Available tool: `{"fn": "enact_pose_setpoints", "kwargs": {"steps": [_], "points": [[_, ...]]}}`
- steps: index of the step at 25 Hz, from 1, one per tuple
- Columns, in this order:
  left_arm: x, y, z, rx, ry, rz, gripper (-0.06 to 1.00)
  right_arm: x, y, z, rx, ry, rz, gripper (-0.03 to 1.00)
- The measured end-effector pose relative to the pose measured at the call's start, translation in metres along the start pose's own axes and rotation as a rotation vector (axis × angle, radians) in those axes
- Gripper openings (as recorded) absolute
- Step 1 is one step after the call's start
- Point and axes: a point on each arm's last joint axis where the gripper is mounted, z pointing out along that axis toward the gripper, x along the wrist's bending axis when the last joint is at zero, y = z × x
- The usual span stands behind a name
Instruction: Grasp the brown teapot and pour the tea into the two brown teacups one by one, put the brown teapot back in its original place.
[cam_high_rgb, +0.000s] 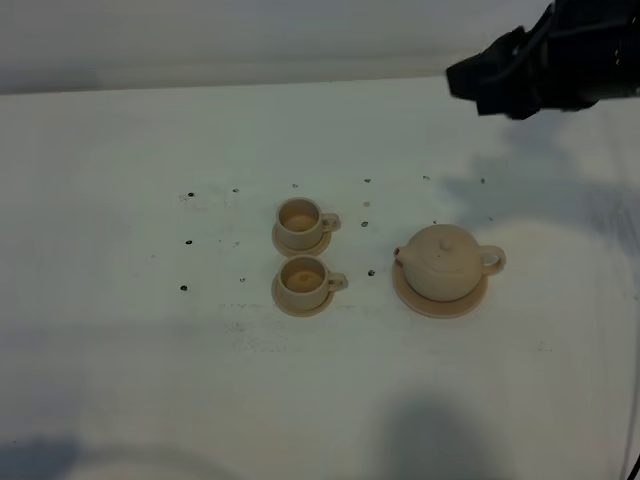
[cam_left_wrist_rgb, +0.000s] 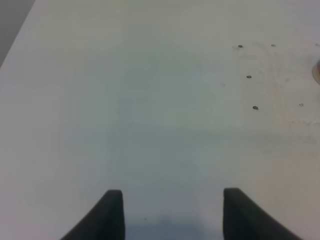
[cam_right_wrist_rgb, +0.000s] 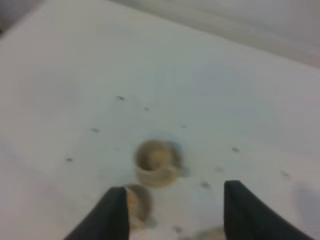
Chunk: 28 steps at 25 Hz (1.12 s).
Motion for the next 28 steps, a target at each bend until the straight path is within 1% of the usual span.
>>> {"fn": "enact_pose_setpoints", "kwargs": {"steps": [4,7,8,9,12,16,18,21,23,25,28], "points": [[0.000,0.000,0.000,0.000,0.000,0.000,0.45,-0.015,0.006,0.001,0.185,-0.115,-0.027,0.45],[0.000,0.000,0.000,0.000,0.000,0.000,0.45,-0.028,0.002,0.011,0.334,-0.169,-0.086,0.45],[0.000,0.000,0.000,0.000,0.000,0.000,0.45,-0.031,-0.002,0.015,0.389,-0.171,-0.109,0.45],[0.000,0.000,0.000,0.000,0.000,0.000,0.45,-0.034,-0.007,0.020,0.440,-0.162,-0.137,0.45],[0.000,0.000,0.000,0.000,0.000,0.000,0.45,-0.039,-0.016,0.034,0.540,-0.110,-0.254,0.45],[0.000,0.000,0.000,0.000,0.000,0.000,0.45,-0.045,-0.024,0.049,0.590,-0.047,-0.400,0.45],[0.000,0.000,0.000,0.000,0.000,0.000,0.45,-0.050,-0.028,0.056,0.623,-0.040,-0.467,0.45],[0.000,0.000,0.000,0.000,0.000,0.000,0.45,-0.060,-0.037,0.070,0.700,-0.032,-0.580,0.45],[0.000,0.000,0.000,0.000,0.000,0.000,0.45,-0.066,-0.046,0.079,0.765,0.004,-0.648,0.44],[0.000,0.000,0.000,0.000,0.000,0.000,0.45,-0.069,-0.054,0.087,0.819,0.054,-0.681,0.43],[0.000,0.000,0.000,0.000,0.000,0.000,0.45,-0.073,-0.066,0.100,0.879,0.116,-0.697,0.39]]}}
